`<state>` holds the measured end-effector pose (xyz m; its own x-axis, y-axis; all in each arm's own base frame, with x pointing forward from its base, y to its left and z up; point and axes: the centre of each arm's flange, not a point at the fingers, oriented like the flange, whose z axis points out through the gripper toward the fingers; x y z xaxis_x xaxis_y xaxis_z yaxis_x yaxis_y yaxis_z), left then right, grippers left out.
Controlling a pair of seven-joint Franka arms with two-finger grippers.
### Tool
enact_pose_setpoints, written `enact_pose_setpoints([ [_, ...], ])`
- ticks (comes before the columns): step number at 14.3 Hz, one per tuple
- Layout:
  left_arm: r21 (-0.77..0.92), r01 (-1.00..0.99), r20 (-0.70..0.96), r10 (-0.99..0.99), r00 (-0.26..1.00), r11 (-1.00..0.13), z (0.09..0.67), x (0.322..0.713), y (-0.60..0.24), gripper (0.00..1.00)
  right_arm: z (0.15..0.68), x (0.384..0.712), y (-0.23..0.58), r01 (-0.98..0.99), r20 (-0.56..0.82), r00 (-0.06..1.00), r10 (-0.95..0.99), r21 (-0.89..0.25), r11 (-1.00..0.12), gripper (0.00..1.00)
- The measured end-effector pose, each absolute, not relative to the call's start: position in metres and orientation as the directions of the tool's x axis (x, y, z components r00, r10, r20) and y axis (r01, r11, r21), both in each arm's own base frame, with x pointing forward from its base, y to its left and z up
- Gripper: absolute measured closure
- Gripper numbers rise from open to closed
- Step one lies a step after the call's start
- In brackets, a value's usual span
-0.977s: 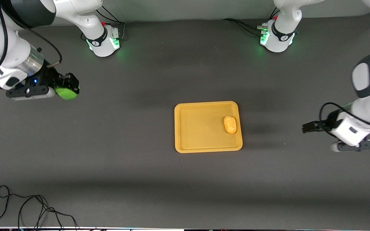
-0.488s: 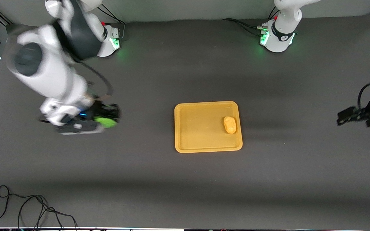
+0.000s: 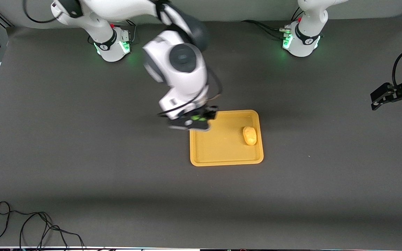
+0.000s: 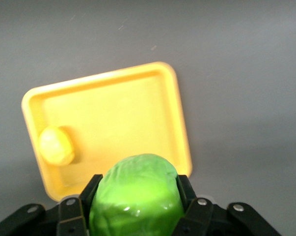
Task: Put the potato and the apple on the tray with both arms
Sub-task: 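Lower the green apple onto the tray beside the potato with the right gripper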
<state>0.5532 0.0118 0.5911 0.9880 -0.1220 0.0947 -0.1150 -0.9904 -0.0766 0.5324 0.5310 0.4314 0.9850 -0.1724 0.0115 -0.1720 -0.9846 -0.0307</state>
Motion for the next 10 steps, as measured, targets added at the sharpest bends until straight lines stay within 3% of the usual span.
enact_pose_setpoints([
  [3, -0.062, -0.123, 0.077, -0.128, 0.989, -0.990, 0.581, 0.561, 0.016, 0.00, 0.372, 0.518, 0.574, -0.151, 0.032, 0.988, -0.153, -0.046, -0.987, 0.33],
  [7, -0.027, -0.113, 0.044, -0.114, 0.992, -0.993, 0.568, 0.567, 0.024, 0.00, 0.265, 0.531, 0.581, -0.146, 0.059, 0.987, -0.147, -0.026, -0.989, 0.33],
  [10, -0.017, -0.109, 0.046, -0.110, 0.993, -0.994, 0.569, 0.567, 0.028, 0.00, 0.215, 0.533, 0.581, -0.144, 0.061, 0.988, -0.145, -0.023, -0.989, 0.33],
])
